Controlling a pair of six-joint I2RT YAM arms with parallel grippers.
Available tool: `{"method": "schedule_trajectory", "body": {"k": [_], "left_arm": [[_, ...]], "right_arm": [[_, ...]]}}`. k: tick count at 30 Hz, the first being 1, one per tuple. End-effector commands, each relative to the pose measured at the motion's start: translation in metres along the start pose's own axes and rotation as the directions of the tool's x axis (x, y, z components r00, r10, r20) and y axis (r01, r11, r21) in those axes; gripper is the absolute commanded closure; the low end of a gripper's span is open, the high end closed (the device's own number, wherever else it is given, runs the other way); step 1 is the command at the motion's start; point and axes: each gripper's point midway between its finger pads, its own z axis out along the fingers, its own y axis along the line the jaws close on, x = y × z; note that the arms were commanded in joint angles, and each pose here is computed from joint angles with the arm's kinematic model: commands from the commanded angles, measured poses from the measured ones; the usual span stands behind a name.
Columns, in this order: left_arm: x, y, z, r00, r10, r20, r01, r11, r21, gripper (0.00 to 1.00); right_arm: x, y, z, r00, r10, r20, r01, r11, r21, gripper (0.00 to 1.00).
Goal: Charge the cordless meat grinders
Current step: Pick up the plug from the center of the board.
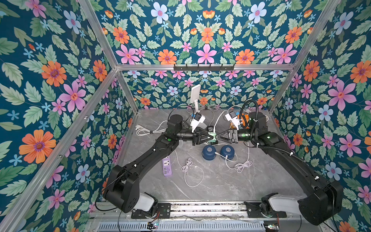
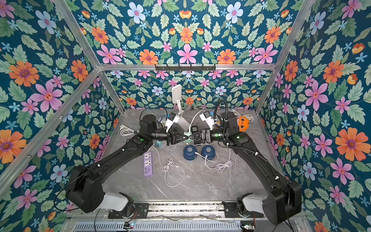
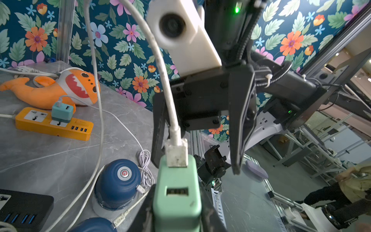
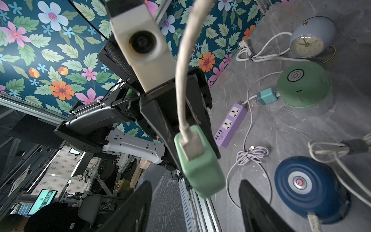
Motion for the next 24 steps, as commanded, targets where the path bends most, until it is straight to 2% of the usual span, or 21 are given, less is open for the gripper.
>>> {"method": "schedule_trajectory", "body": {"k": [1, 9, 12, 18, 24], "left_arm": [[-0.024, -0.013, -0.003, 0.997, 0.024, 0.075, -0.029, 0.998, 0.057, 1.00], [-0.033, -0.019, -0.002, 0.996, -0.019, 0.089, 0.009, 0.994, 0.106, 1.00], [-0.033, -0.023, -0.003, 0.995, -0.023, 0.093, 0.013, 0.994, 0.109, 1.00], [-0.030, -0.023, -0.003, 0.995, -0.051, 0.083, 0.041, 0.993, 0.115, 1.00], [-0.028, -0.019, -0.001, 0.995, -0.063, 0.079, 0.054, 0.992, 0.114, 1.00]], "right_arm": [[0.003, 0.009, -0.002, 0.999, -0.050, 0.008, 0.051, 0.998, -0.038, 0.30], [0.004, 0.002, 0.004, 0.999, -0.038, -0.028, 0.036, 0.998, -0.049, 0.35], [0.000, 0.001, 0.008, 0.999, -0.035, -0.036, 0.032, 0.998, -0.061, 0.41], [-0.008, 0.006, 0.013, 0.998, -0.046, -0.038, 0.043, 0.995, -0.089, 0.45], [-0.008, 0.011, 0.020, 0.997, -0.050, -0.057, 0.044, 0.993, -0.109, 0.55]]}}
